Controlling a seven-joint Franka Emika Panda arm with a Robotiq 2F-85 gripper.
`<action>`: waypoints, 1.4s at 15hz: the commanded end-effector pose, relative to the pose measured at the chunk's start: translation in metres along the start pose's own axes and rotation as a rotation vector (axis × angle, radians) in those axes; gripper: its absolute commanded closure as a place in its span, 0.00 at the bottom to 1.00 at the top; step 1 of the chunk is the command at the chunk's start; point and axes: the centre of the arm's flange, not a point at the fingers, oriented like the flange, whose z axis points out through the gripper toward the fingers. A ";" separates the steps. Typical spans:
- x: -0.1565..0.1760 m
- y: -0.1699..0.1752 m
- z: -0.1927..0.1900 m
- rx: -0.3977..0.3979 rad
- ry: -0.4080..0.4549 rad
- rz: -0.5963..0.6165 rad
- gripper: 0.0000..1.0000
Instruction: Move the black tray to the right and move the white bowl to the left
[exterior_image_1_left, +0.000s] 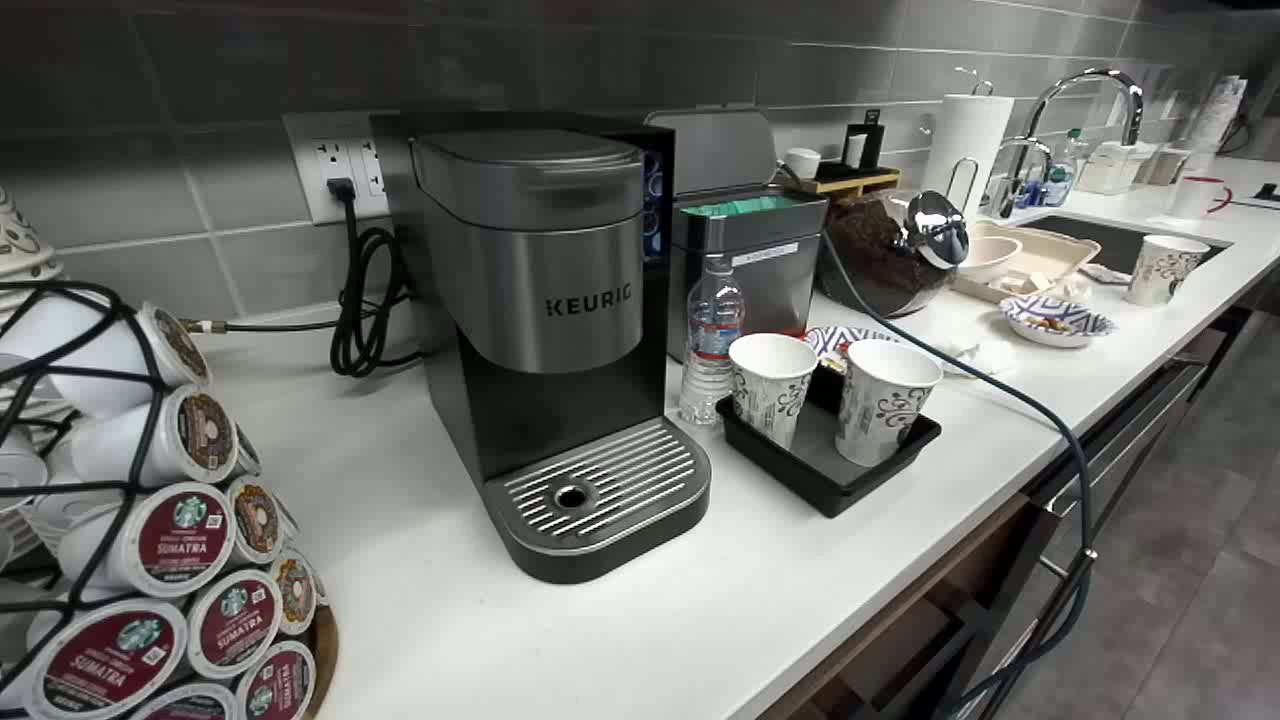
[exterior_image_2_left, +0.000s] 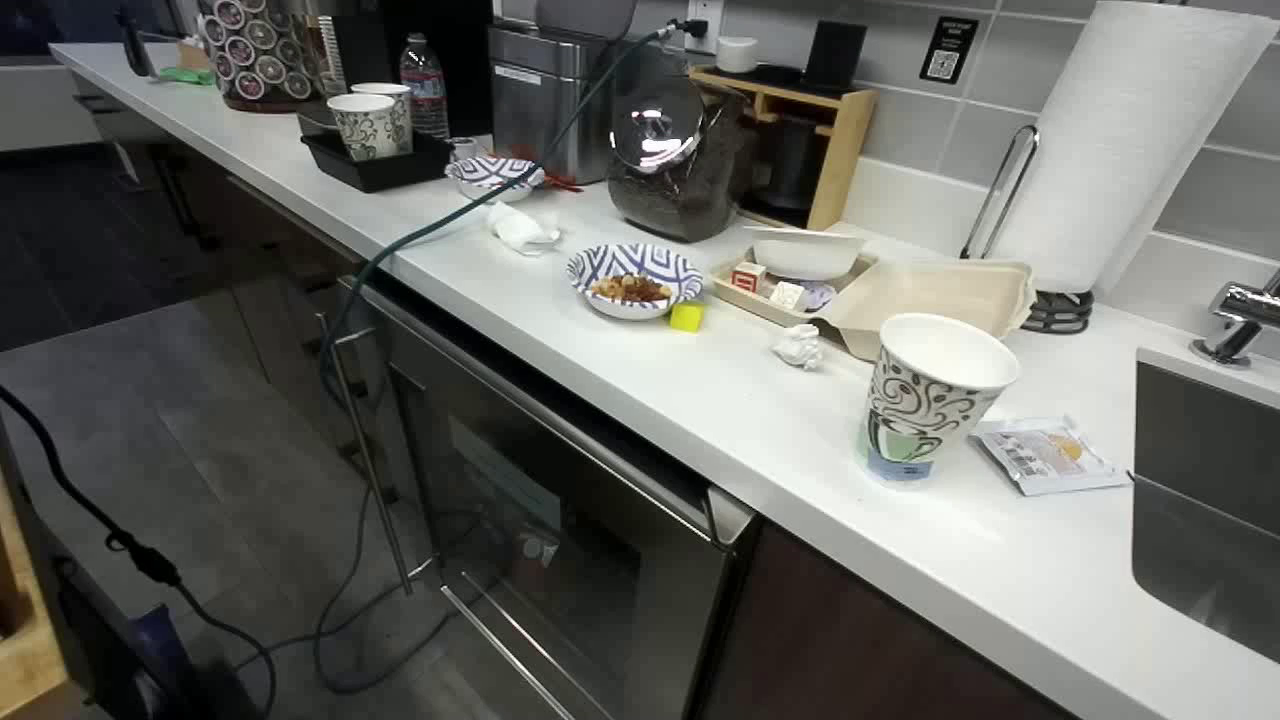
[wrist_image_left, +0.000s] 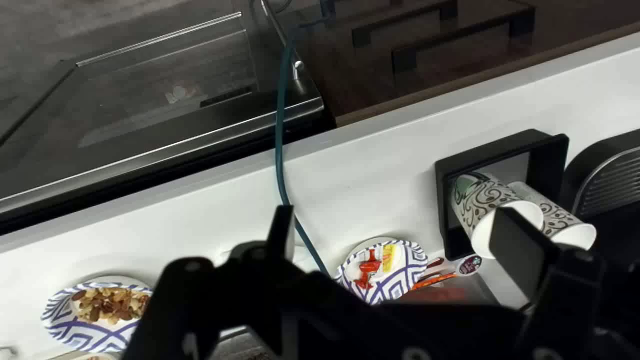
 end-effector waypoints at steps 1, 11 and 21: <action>0.000 0.000 0.000 0.000 0.000 0.000 0.00; 0.011 -0.055 0.025 -0.013 -0.052 -0.133 0.00; 0.042 -0.127 0.044 -0.033 -0.115 -0.222 0.00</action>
